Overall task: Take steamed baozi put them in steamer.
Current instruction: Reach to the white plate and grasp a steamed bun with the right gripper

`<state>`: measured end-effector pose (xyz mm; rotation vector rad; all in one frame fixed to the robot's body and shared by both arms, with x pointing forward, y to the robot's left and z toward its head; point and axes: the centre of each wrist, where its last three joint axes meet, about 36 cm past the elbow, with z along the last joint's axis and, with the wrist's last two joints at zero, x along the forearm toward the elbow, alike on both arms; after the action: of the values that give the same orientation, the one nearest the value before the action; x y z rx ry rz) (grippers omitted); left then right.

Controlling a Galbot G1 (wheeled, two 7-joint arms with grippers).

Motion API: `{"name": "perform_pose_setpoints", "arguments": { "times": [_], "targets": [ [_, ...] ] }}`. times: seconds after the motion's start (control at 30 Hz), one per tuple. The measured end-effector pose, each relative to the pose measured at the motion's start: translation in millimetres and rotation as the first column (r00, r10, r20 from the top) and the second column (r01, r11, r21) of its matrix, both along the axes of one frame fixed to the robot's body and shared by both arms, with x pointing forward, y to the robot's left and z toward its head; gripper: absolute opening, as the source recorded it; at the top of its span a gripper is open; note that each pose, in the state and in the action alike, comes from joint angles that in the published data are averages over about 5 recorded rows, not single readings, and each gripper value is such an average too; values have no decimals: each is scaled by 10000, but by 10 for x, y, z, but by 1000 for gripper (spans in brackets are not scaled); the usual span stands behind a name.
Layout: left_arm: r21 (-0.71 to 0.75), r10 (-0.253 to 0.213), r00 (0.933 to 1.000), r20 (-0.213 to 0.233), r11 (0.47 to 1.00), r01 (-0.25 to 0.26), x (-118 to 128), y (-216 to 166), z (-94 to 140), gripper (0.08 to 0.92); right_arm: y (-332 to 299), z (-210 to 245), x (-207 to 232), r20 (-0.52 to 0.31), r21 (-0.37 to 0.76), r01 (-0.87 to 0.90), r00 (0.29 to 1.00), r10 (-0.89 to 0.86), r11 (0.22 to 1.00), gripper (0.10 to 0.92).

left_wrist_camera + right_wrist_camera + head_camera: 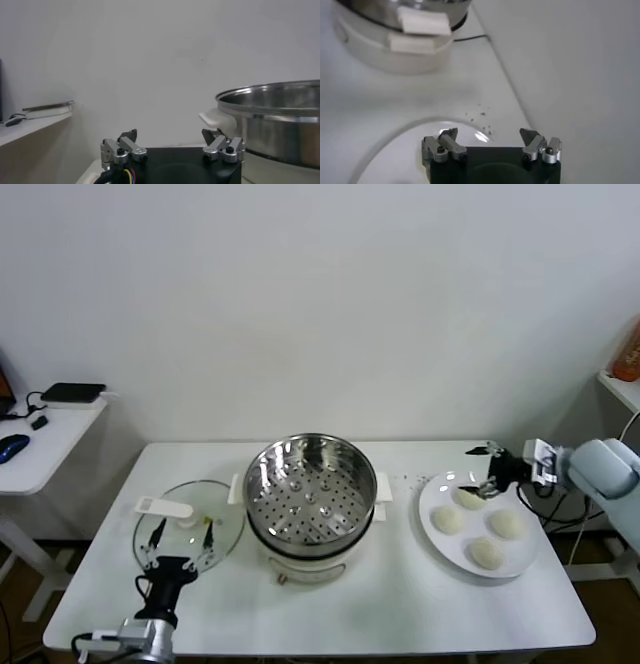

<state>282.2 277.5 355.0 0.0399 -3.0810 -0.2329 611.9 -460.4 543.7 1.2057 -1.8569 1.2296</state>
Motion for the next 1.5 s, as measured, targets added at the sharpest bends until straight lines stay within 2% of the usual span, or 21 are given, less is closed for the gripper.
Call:
{"name": "perform_pose_setpoints", "arguments": {
  "times": [0.3,0.6,0.87,1.5],
  "targets": [
    [11,19,10000,-30,10000,-19,1,35,11,823,17,29,472,-895,-1833,-1108,9914,957,9768,823],
    [-38,292,9995,-85,9996,-292,5,77,16,823,135,-99,748,-1402,-2820,-1770,9799,1420,9429,823],
    [-55,404,9991,-125,9992,-405,0,90,28,823,196,-327,843,-1646,-3152,-2062,9732,1606,9264,823],
    [30,489,9986,-184,9988,-489,-26,130,30,823,201,-764,883,-1974,-3109,-2014,9697,1442,9289,823]
  ]
}}
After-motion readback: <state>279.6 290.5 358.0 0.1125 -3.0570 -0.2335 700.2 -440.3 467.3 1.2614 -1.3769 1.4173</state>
